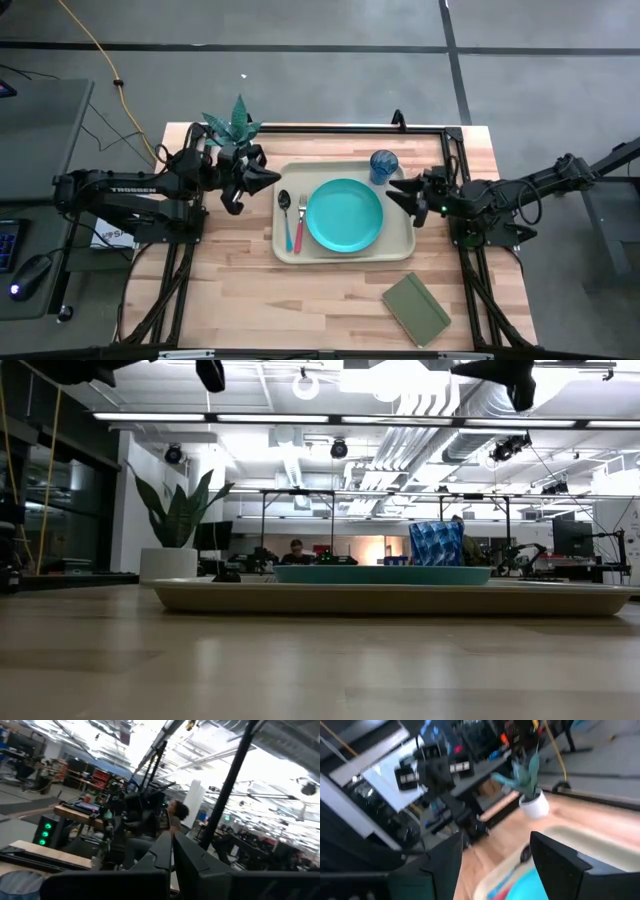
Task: Pick and place plate/cup/fork/spoon on tray
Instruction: Return to Home Position
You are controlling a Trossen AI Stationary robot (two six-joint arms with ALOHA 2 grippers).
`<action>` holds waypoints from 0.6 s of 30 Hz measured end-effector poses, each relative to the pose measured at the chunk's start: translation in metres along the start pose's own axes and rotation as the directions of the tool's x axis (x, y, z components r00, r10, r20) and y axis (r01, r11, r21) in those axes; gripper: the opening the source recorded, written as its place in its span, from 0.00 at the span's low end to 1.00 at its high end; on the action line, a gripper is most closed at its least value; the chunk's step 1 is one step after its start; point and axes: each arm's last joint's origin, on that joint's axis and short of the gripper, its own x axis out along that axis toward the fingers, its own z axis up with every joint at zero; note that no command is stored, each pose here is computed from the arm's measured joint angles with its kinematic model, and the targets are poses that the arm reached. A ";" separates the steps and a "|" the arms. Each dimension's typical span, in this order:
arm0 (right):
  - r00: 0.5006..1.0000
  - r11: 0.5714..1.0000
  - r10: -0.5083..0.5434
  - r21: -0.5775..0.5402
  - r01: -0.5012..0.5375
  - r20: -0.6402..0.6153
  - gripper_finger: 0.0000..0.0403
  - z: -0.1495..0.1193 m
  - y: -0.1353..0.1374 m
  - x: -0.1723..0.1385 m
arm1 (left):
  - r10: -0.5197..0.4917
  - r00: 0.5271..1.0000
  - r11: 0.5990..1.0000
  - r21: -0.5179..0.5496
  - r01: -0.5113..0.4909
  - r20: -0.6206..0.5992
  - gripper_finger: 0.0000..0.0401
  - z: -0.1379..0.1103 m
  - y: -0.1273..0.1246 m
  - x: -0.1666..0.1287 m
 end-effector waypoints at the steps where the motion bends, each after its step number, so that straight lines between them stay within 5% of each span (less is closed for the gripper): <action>1: 1.000 1.000 0.001 -0.004 0.000 0.025 0.56 0.002 0.001 0.000 | -0.008 1.000 1.000 0.000 0.008 -0.003 0.00 0.000 0.000 0.000; 8: 0.984 0.999 0.007 0.040 -0.014 0.177 0.56 0.017 0.007 -0.002 | -0.069 0.997 0.998 -0.001 0.069 -0.034 0.00 -0.001 -0.002 0.000; 18: 0.991 0.988 0.038 0.142 -0.056 0.128 0.56 0.013 0.007 0.000 | -0.093 0.994 0.996 -0.011 0.093 -0.060 0.00 -0.007 -0.010 0.002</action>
